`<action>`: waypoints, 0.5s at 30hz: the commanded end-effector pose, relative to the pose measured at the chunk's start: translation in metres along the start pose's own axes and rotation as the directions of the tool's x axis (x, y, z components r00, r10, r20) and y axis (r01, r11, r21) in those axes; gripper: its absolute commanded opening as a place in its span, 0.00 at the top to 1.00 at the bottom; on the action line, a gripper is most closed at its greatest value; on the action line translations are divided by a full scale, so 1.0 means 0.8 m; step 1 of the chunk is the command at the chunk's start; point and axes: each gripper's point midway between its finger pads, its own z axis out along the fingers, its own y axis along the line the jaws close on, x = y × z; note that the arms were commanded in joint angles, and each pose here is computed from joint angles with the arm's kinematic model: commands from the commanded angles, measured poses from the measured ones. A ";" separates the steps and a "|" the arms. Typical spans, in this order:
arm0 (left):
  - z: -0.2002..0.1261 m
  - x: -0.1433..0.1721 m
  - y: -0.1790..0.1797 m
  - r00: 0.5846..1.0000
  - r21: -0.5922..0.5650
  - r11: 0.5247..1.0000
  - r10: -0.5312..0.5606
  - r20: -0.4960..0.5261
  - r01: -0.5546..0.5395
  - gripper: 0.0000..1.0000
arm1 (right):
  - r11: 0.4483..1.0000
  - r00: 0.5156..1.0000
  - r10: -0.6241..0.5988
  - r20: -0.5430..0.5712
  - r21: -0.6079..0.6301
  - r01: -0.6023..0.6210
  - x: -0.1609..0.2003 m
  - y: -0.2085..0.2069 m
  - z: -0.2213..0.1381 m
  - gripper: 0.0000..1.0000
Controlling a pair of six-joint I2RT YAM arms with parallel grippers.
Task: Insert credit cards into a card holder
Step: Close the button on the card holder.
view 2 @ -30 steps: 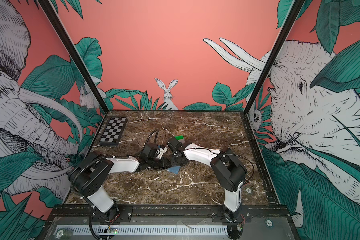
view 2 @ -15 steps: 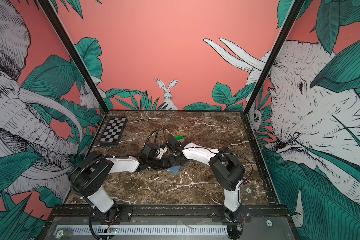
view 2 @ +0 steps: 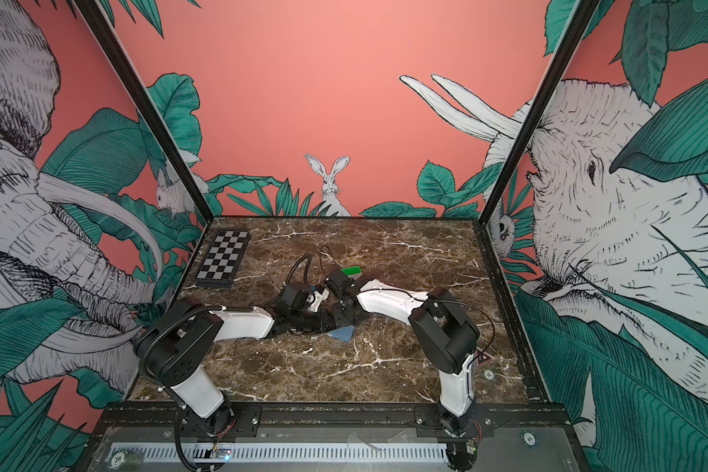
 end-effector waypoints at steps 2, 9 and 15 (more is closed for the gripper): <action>0.001 0.024 0.026 0.998 -0.073 0.997 -0.042 -0.045 0.038 0.79 | 0.997 0.996 -0.013 -0.085 0.077 0.019 0.027 -0.018 0.025 0.93; 0.001 0.025 0.027 0.998 -0.073 0.997 -0.042 -0.047 0.039 0.79 | 0.996 0.995 -0.011 -0.102 0.088 0.021 0.032 -0.020 0.028 0.93; 0.001 0.025 0.027 0.998 -0.074 0.996 -0.044 -0.045 0.040 0.79 | 0.996 0.994 -0.015 -0.112 0.087 0.024 0.034 -0.019 0.031 0.93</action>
